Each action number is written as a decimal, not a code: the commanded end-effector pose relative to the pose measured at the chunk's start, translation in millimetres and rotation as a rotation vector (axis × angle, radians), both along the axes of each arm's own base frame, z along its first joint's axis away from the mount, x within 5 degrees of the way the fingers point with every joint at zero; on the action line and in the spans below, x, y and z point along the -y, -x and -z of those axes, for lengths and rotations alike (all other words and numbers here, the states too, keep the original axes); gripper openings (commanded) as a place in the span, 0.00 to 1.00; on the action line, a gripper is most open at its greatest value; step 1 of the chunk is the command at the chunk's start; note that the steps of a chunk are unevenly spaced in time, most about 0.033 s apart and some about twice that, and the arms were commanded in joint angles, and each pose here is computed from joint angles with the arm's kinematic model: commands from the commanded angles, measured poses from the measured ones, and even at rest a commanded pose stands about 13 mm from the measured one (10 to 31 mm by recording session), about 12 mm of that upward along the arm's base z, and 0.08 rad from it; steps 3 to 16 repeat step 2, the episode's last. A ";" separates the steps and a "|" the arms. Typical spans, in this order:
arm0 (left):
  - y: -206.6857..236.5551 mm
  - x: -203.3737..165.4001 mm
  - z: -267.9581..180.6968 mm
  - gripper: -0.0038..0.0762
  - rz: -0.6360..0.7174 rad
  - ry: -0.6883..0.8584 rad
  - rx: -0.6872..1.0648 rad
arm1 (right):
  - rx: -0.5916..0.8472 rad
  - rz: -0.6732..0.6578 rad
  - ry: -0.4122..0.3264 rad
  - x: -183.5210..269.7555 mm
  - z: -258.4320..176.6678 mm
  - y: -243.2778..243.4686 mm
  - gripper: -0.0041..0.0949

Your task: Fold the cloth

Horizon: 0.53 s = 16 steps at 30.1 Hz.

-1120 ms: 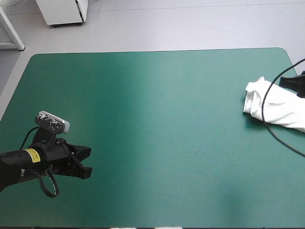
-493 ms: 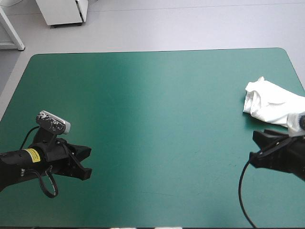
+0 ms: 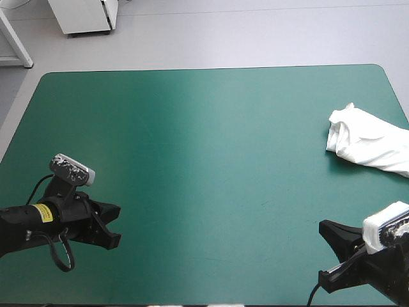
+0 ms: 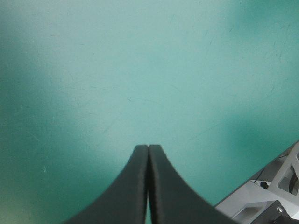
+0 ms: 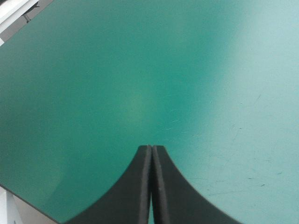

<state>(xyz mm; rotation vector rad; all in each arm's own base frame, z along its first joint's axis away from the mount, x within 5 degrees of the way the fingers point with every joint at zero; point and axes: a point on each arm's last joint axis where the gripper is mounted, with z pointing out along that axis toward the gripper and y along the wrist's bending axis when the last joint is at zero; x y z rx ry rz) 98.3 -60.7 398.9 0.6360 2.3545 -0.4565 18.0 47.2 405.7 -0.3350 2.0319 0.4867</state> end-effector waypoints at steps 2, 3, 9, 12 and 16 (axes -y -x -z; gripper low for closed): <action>21.5 -5.4 -16.6 0.04 0.027 0.047 0.134 | 0.023 -0.006 0.055 2.5 3.8 -7.1 0.03; 21.5 -5.4 -16.6 0.04 0.027 0.047 0.134 | 0.023 -0.006 0.055 2.5 3.8 -7.1 0.03; 21.5 -5.4 -16.6 0.04 0.027 0.047 0.134 | 0.023 -0.006 0.055 2.5 3.8 -7.1 0.03; 21.5 -5.4 -16.6 0.04 0.027 0.047 0.134 | 0.023 -0.006 0.055 2.5 3.8 -7.1 0.03; 21.5 -5.4 -16.6 0.04 0.027 0.047 0.134 | 0.023 -0.006 0.055 2.5 3.8 -7.1 0.03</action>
